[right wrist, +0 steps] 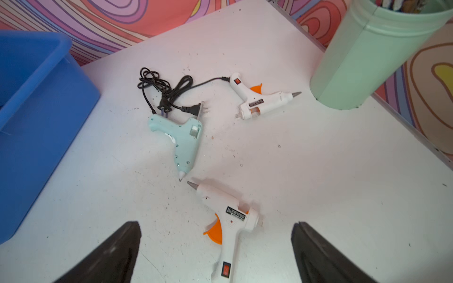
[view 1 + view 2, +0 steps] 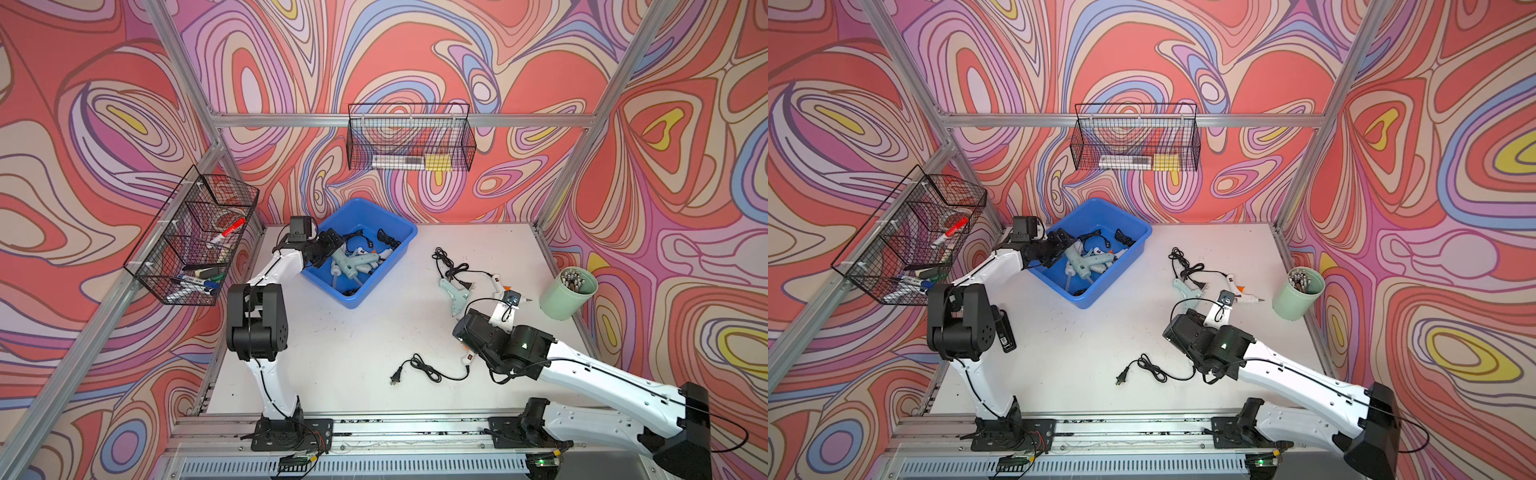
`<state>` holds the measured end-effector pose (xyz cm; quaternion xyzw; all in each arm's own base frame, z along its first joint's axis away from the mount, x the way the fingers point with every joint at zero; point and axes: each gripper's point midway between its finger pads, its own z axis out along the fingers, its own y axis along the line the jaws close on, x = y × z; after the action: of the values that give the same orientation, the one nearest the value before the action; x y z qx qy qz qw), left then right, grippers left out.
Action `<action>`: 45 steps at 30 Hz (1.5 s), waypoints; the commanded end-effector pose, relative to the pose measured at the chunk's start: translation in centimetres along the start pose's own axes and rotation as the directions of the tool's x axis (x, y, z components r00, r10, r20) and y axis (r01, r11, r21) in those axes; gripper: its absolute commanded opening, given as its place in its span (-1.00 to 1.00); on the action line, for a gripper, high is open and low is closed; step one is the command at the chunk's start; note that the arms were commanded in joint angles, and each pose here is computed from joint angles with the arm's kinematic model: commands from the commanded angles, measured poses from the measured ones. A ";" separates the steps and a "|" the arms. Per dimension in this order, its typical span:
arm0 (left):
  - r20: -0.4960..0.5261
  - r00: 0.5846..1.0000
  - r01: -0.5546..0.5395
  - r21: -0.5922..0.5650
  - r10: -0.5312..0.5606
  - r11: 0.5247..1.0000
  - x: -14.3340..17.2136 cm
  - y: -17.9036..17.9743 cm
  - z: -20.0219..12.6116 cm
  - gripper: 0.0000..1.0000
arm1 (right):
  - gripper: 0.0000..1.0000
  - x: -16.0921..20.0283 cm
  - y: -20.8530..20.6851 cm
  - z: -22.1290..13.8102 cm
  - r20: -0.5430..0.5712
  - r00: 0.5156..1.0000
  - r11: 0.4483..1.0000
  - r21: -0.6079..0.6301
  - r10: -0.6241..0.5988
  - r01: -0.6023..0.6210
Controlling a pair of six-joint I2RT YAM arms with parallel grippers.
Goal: Put the hot melt glue gun into the storage box
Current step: Place the hot melt adhesive gun in the storage box, then pick up the hot melt adhesive gun from the center of the board.
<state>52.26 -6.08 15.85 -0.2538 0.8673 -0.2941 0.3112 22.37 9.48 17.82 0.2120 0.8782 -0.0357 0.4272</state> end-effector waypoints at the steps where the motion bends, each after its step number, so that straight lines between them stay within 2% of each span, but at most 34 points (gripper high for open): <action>1: 0.038 0.999 -0.032 -0.088 0.036 0.996 -0.3 0.7 -2.6 0.91 | 0.97 2.5 -2.3 0.5 -0.081 0.996 0.995 0.091 0.035 -0.027; 5: 0.084 0.995 -0.044 -0.145 0.057 0.988 -0.7 1.0 -4.8 0.98 | 0.96 4.7 -3.0 1.0 -0.148 0.986 0.994 0.088 0.081 -0.068; 12: 0.158 0.983 -0.064 -0.201 0.096 0.978 -1.2 0.9 -8.6 0.99 | 0.75 7.3 -3.2 1.8 -0.212 0.960 0.983 0.021 0.183 -0.183; 23: 0.173 0.977 -0.121 -0.037 0.125 0.992 2.2 -2.5 -13.4 0.98 | 0.68 10.0 -1.2 3.9 -0.305 0.944 0.992 0.005 0.125 -0.130; 29: 0.183 0.966 -0.180 -0.026 0.182 0.983 4.1 -3.7 -15.4 0.98 | 0.60 11.4 -0.1 6.0 -0.374 0.922 0.992 -0.021 0.105 -0.121; 34: 0.193 0.963 -0.192 -0.009 0.190 0.981 4.8 -4.0 -16.4 0.98 | 0.36 12.6 0.8 6.9 -0.430 0.899 0.994 -0.038 0.080 -0.106; 41: 0.189 0.964 -0.189 -0.010 0.188 0.982 5.2 -3.6 -16.2 0.98 | 0.30 14.5 0.2 7.5 -0.488 0.872 0.999 -0.001 0.035 -0.041; 45: 0.183 0.966 -0.187 -0.006 0.185 0.982 5.2 -3.6 -15.8 0.98 | 0.20 14.7 -0.3 8.0 -0.478 0.877 0.999 0.015 0.048 -0.047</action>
<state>38.76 -6.00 26.43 -0.2043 0.8518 -0.2429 0.4167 20.13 12.60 1.96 0.2350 0.9511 0.0284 0.1987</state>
